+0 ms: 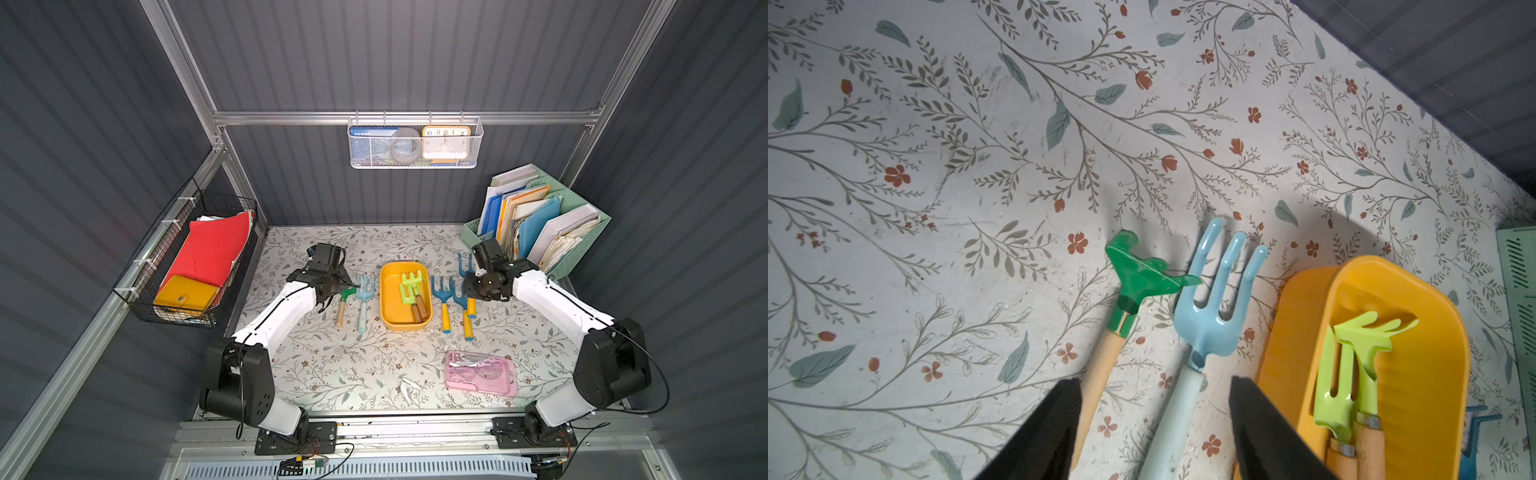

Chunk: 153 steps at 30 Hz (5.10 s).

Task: Take the hand rake out of the storage box
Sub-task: Place the rake at the center of the board.

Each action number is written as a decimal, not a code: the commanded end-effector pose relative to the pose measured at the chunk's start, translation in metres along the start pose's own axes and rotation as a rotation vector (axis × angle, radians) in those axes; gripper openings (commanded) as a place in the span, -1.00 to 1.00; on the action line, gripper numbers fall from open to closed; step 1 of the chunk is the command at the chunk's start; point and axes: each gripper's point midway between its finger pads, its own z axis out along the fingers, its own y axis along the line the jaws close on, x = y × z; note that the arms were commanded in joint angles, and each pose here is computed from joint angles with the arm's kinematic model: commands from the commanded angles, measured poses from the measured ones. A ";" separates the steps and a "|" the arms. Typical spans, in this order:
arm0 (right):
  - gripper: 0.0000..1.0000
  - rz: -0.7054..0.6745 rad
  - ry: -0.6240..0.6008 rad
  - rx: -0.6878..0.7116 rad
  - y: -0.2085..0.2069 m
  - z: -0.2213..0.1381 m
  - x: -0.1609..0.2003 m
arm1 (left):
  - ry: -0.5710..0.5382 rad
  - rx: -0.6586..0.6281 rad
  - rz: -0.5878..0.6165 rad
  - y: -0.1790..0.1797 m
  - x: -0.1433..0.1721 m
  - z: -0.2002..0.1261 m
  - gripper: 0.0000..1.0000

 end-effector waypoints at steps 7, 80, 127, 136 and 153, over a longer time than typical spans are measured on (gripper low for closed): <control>-0.66 -0.071 0.077 0.026 -0.032 0.009 0.024 | 0.002 -0.005 0.013 -0.004 -0.008 0.000 0.24; -0.62 -0.026 0.271 0.080 -0.084 0.081 0.038 | 0.057 0.041 0.006 -0.012 0.005 0.015 0.21; -0.14 -0.003 -0.025 0.097 -0.028 -0.025 -0.009 | 0.037 0.115 0.220 -0.129 0.070 -0.014 0.21; -0.12 0.057 -0.088 0.050 -0.015 -0.033 0.014 | 0.112 0.152 0.216 -0.196 0.123 0.026 0.14; -0.10 0.048 -0.085 -0.002 -0.010 -0.036 0.026 | 0.208 0.101 0.229 -0.197 0.168 0.074 -0.07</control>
